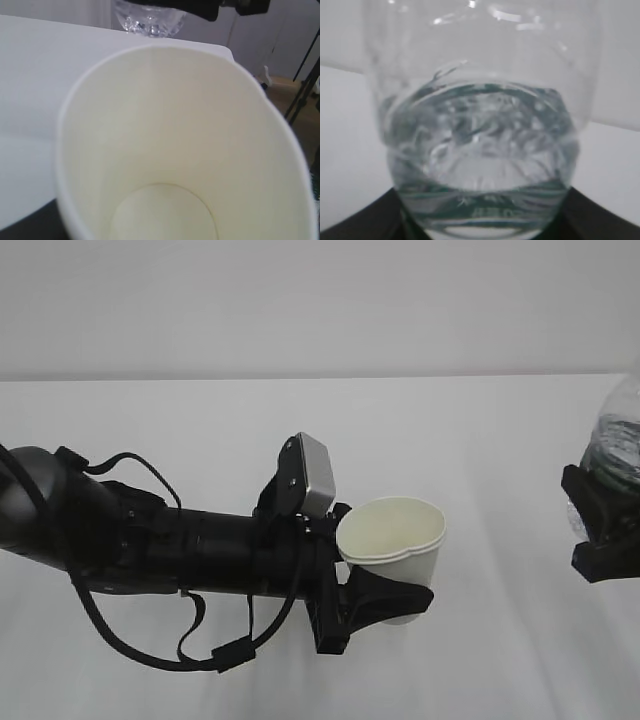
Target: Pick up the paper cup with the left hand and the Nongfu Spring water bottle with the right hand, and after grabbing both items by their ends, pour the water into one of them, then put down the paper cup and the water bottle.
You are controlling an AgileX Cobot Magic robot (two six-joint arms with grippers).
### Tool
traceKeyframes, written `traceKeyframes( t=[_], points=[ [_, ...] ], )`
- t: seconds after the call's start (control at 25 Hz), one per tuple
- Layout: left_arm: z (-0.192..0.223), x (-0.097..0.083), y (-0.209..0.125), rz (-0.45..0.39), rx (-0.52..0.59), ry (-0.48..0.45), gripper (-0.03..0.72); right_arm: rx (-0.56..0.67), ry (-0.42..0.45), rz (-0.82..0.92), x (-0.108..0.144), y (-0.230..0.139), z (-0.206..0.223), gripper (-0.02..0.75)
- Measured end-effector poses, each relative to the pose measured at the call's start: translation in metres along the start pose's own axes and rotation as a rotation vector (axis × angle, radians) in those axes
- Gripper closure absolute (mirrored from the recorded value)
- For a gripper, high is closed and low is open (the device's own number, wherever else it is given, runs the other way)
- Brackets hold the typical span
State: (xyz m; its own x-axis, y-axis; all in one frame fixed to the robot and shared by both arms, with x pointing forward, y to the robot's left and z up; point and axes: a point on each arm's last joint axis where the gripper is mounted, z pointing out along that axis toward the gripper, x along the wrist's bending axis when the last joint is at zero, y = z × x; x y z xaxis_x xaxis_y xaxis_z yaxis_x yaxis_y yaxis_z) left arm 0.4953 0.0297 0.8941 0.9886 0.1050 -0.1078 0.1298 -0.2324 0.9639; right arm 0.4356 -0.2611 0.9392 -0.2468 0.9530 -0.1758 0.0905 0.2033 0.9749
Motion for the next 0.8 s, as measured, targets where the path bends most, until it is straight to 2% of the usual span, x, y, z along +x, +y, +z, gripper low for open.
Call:
traceKeyframes(
  t=[0.32, 0.8],
  points=[
    [0.000, 0.000, 0.000, -0.001, 0.000, 0.002, 0.243, -0.060, -0.013, 0.000, -0.002, 0.012, -0.005, 0.340],
    [0.000, 0.000, 0.000, -0.002, 0.000, 0.003, 0.246, -0.058, -0.035, 0.008, -0.006, 0.019, 0.005, 0.341]
  ],
)
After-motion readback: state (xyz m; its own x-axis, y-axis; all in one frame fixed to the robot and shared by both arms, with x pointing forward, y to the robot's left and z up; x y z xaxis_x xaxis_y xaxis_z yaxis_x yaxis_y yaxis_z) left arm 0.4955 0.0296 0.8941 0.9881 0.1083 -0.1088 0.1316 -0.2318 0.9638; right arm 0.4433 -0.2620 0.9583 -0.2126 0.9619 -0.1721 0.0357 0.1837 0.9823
